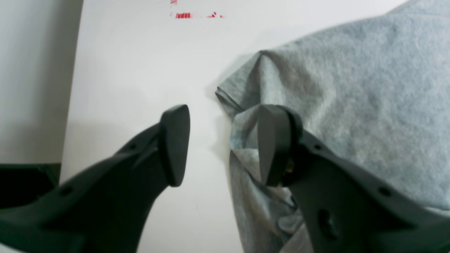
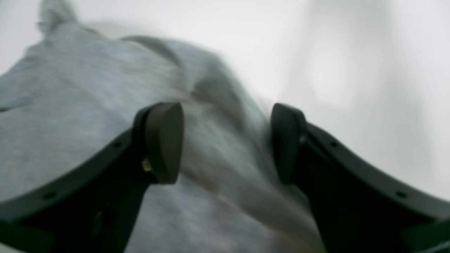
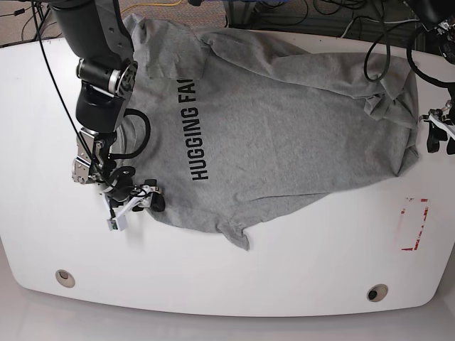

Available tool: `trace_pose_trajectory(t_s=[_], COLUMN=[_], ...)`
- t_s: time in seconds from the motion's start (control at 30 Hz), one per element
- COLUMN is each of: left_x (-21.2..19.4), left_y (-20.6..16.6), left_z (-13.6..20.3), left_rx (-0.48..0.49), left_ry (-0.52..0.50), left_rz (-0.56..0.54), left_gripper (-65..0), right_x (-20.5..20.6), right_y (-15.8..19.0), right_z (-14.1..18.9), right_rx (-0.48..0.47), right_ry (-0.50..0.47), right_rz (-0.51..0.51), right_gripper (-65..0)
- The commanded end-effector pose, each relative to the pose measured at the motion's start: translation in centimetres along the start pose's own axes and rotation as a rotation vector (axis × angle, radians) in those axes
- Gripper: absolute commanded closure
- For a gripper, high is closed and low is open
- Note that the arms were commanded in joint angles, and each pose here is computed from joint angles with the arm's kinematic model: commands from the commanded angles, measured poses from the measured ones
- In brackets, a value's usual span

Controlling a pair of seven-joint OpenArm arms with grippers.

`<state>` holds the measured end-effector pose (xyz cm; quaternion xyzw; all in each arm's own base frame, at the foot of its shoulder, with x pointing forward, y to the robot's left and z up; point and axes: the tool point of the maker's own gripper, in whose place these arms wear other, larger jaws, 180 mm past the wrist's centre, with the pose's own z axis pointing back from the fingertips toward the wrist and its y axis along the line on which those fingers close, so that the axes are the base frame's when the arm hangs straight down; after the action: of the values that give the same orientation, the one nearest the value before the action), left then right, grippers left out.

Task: Layout the t-shirt on the table in an organized manner, then fold the t-shirt properly

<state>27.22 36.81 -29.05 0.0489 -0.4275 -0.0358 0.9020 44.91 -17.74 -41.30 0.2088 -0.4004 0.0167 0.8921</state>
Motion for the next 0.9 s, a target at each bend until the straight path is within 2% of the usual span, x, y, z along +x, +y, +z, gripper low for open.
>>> trace_pose_trajectory(t_s=[0.0, 0.2, 0.27, 0.33, 0.57, 0.63, 0.87], left_x=[1.7, 1.8, 1.4, 0.7, -0.7, -1.2, -1.4], left_y=[0.6, 1.0, 1.5, 2.3, 5.0, 5.8, 6.6], left_z=[0.5, 0.6, 0.6, 0.6, -1.8, -2.6, -5.2], left_rx=[0.012, 0.02, 0.029, 0.041, 0.047, 0.042, 0.0], left_ry=[-0.051, -0.054, -0.048, -0.038, -0.032, -0.019, -0.008], left_rz=[-0.022, -0.015, 0.005, 0.034, 0.228, 0.278, 0.411], left_gripper=[-29.4, -29.4, -29.6, -29.7, -29.9, -29.9, -29.9], right_x=[2.5, 2.4, 2.4, 2.4, 2.2, 1.8, 0.8], right_y=[0.5, 1.1, 1.2, 1.2, 1.1, 1.0, 1.9], right_z=[0.1, -0.3, -0.3, -0.3, -0.3, -0.4, -1.1], right_rx=[0.015, 0.026, 0.028, 0.028, 0.023, 0.012, 0.005], right_ry=[-0.057, -0.056, -0.056, -0.056, -0.048, -0.024, 0.021], right_rz=[0.011, 0.007, 0.006, 0.006, 0.016, 0.04, 0.093], right_gripper=[-38.0, -37.6, -35.2, -30.0, -3.3, 0.0, 0.0])
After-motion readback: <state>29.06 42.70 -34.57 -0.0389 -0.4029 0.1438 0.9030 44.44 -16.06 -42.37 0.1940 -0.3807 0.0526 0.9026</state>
